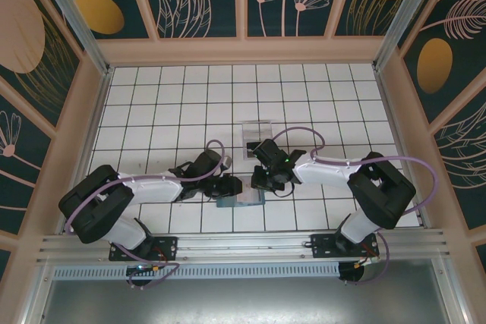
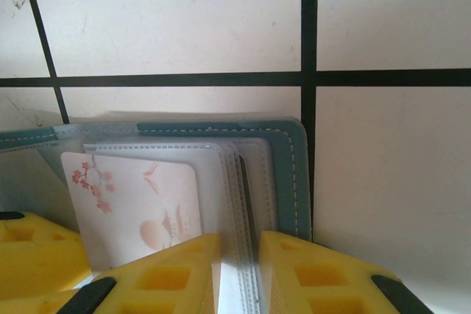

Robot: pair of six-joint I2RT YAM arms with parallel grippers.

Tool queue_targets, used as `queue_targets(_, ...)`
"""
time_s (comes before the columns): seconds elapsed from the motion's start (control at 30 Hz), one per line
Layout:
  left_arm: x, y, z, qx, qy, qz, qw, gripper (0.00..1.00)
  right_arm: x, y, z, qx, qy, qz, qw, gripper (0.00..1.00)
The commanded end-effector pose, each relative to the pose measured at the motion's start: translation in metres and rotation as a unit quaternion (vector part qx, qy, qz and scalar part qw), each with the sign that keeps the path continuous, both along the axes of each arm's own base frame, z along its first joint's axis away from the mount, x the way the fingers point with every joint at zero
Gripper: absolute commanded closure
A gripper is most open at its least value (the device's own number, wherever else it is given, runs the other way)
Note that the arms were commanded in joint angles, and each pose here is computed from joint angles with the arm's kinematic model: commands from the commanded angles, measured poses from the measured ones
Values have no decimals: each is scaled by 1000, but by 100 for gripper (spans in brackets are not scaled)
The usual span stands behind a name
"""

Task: Take the credit cards out of the card holder

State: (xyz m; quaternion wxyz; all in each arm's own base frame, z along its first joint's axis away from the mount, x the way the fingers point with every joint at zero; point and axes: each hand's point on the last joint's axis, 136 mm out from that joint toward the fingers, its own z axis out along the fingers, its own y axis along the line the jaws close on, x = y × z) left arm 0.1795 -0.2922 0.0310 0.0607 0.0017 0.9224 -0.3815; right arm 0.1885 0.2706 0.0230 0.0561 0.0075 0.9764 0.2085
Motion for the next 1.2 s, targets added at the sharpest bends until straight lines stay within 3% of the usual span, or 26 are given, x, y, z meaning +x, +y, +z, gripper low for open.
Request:
queue_targets(0.0, -1, 6, -13, 8, 11, 4, 1000, 69, -10, -12, -15, -40, 21, 4, 999, 78)
queue_targets(0.4, -4, 0, -9, -27, 15, 4, 1000, 78, -14, -13, -18, -39, 26, 5, 999, 82)
queue_targets(1.17, -3, 16, -9, 6, 6, 17, 1000, 87, -18, -14, -20, -39, 30, 5, 999, 90)
